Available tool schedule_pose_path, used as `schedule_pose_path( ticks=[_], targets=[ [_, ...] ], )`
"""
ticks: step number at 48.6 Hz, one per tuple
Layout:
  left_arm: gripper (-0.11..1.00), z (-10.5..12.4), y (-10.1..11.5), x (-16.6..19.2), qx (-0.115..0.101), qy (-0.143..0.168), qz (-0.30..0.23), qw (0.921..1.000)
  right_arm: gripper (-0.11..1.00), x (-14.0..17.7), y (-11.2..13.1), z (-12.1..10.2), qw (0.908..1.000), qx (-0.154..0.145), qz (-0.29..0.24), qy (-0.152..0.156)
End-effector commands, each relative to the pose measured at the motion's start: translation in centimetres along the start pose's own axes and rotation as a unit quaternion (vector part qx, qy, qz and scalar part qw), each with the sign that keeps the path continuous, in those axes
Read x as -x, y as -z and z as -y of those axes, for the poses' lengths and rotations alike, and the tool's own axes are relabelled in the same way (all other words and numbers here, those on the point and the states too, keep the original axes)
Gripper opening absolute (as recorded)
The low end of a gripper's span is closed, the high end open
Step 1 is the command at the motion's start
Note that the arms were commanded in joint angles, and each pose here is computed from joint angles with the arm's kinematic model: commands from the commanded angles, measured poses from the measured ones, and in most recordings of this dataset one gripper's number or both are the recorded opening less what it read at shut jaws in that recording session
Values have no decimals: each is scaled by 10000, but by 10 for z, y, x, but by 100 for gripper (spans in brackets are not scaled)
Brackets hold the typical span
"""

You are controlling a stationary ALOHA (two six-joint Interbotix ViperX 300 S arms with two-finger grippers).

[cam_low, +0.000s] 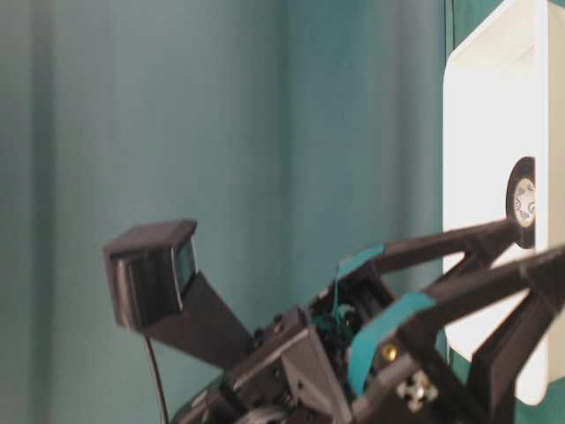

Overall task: Put the tape into the white case with the left arm.
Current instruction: 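Move the left gripper over the blue tape roll and lower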

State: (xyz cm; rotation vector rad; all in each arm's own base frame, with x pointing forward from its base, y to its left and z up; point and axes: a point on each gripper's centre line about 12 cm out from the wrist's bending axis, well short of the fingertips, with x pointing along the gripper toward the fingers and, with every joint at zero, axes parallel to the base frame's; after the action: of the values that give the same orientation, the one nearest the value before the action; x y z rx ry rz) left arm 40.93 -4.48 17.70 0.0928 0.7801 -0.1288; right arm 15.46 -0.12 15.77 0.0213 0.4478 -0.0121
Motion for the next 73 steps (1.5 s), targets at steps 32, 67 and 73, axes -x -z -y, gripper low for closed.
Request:
schedule_pose_path(
  ticks=[32,67,73],
  targets=[
    [90,0,-14,-38,-11,15,-91,10000,-9,0,-3,0,10000,-3,69,5],
    [90,6,-5,-78,-64,63,-327,9994,-9,0,1,0,9998,-3,207,1],
    [90,2,1,-84,-35,41,-413,9991,-9,0,1,0,9998,-3,199,1]
  ],
)
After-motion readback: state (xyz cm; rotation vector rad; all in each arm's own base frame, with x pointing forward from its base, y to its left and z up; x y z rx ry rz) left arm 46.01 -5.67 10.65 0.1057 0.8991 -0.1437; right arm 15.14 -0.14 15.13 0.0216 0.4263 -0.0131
